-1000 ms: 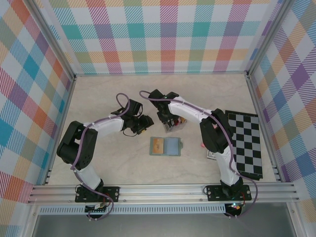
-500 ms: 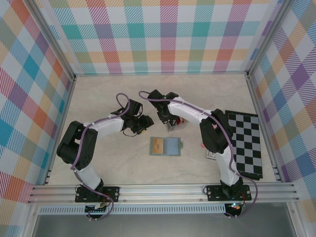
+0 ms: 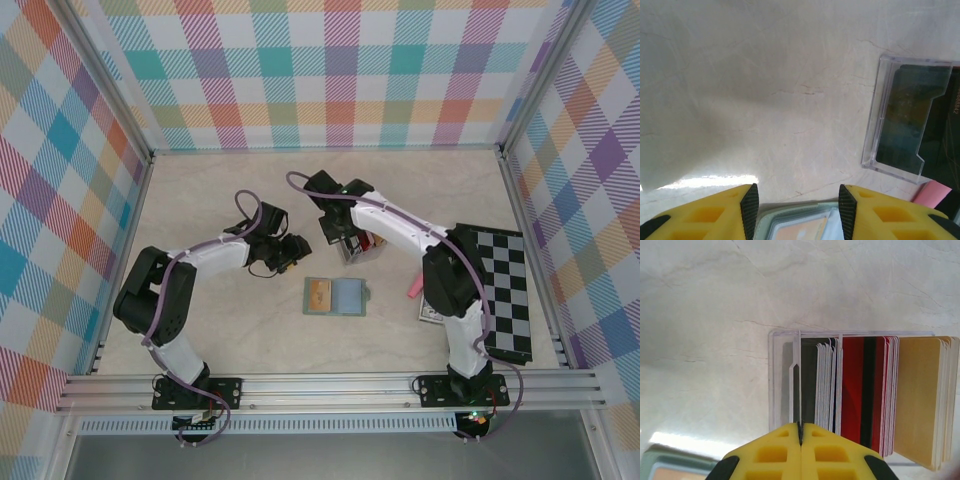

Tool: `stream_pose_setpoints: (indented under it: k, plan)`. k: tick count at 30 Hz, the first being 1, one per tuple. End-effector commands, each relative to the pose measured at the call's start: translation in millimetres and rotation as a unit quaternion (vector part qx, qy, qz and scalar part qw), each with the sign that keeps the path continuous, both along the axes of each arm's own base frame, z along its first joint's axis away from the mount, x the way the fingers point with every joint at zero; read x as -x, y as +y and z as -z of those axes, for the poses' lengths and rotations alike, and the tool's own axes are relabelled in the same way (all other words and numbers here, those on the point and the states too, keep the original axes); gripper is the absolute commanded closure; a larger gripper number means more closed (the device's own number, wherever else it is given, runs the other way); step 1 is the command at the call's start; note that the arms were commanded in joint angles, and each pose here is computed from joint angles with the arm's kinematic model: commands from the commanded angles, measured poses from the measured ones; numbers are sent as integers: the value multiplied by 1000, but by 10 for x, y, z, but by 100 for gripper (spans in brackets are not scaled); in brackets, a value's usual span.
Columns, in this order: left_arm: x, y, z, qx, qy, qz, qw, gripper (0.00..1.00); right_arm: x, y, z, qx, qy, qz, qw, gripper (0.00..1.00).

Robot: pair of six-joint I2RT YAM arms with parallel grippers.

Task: Put the credit cards into the card holder
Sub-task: Pick up the credit card from the storage box, then insert the credit card into the card slot.

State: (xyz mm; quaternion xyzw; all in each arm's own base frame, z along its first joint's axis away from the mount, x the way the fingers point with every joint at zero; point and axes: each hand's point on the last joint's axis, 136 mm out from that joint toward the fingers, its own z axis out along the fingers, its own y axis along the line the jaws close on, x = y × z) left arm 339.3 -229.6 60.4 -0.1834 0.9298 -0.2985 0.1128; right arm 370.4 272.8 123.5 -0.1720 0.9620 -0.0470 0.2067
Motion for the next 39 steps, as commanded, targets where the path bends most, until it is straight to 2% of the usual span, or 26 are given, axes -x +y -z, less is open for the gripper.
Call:
stream_pose_setpoints:
  k: [1,3,6,8,10,13,16,22,28,32,39]
  plan:
    - [-67,-35,-290,43,-37,2,998,50,101,20,-298,-63,-4,10,998,97]
    - [-85,-88,-454,69,-59,8,996,46,169,57,-467,-131,-5,19,991,97]
    - [-97,-190,-711,131,-89,14,987,41,282,53,-623,-250,7,43,967,97]
    - [-90,-266,-853,175,-101,22,979,39,340,13,-703,-330,19,63,942,97]
    - [-79,-347,-996,219,-113,33,969,38,405,13,-782,-415,31,75,906,97]
    - [-66,-456,-1141,275,-119,45,953,37,482,-12,-835,-495,47,92,863,97]
    - [-54,-552,-1237,311,-121,66,940,37,526,-29,-846,-544,58,103,831,97]
    - [17,-698,-1283,331,-119,92,931,39,563,3,-820,-590,75,105,797,97]
    - [26,-720,-1262,329,-116,92,933,42,561,19,-774,-603,81,109,786,97]
    - [29,-712,-1243,326,-113,89,934,50,562,11,-751,-605,80,113,784,97]
    - [56,-730,-1308,332,-122,98,930,77,557,18,-680,-607,89,122,780,96]
